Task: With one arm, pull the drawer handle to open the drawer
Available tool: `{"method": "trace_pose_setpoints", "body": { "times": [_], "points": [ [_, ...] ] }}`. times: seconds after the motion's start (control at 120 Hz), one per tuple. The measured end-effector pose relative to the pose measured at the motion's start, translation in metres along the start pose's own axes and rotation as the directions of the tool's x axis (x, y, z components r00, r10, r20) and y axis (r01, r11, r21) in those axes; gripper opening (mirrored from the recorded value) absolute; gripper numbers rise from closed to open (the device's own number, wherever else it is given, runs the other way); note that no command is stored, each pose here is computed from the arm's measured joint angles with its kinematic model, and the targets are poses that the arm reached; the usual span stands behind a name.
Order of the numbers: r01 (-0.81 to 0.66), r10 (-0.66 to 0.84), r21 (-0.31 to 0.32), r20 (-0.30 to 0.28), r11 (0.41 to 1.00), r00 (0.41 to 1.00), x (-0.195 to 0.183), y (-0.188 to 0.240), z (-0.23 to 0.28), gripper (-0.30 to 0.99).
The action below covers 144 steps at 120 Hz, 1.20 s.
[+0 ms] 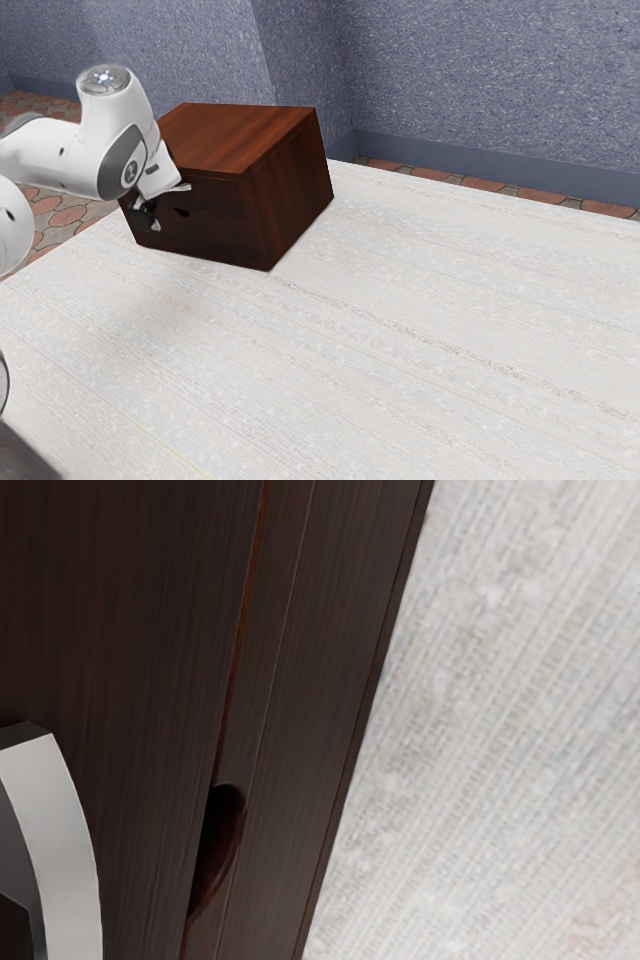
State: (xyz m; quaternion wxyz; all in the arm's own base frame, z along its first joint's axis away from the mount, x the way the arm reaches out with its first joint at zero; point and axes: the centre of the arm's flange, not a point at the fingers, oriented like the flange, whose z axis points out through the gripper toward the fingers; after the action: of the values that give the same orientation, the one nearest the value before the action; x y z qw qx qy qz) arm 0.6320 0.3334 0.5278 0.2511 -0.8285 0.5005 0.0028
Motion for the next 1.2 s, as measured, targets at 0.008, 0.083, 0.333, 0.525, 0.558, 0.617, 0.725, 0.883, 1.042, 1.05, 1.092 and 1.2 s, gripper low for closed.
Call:
{"method": "trace_pose_setpoints", "body": {
  "times": [0.008, 0.083, 0.333, 0.525, 0.558, 0.617, 0.725, 0.883, 1.042, 1.05, 1.092, 1.2],
  "points": [
    [0.000, 0.000, -0.001, -0.001, 1.000, 1.000, 0.000, 0.000, 0.000, 0.72],
    [0.005, -0.005, -0.005, -0.003, 1.000, 1.000, 0.001, 0.002, 0.002, 0.72],
    [0.013, -0.013, -0.022, -0.013, 1.000, 1.000, 0.002, 0.010, 0.003, 0.76],
    [0.019, -0.020, -0.020, -0.024, 1.000, 1.000, -0.005, 0.015, -0.012, 0.57],
    [0.019, -0.020, -0.022, -0.026, 1.000, 0.999, -0.006, 0.017, -0.013, 0.58],
    [0.019, -0.020, -0.025, -0.028, 1.000, 0.999, -0.007, 0.020, -0.016, 0.58],
    [0.017, -0.018, -0.032, -0.028, 0.999, 0.999, -0.011, 0.025, -0.019, 0.62],
    [0.014, -0.015, -0.038, -0.028, 0.999, 1.000, -0.015, 0.033, -0.024, 0.65],
    [0.013, -0.015, -0.045, -0.031, 0.999, 0.999, -0.018, 0.040, -0.028, 0.67],
    [0.014, -0.015, -0.046, -0.032, 0.999, 0.999, -0.018, 0.041, -0.028, 0.67],
    [0.015, -0.016, -0.045, -0.033, 0.999, 0.999, -0.020, 0.043, -0.032, 0.66],
    [0.020, -0.022, -0.047, -0.034, 0.999, 0.999, -0.026, 0.050, -0.039, 0.64]
  ]
}}
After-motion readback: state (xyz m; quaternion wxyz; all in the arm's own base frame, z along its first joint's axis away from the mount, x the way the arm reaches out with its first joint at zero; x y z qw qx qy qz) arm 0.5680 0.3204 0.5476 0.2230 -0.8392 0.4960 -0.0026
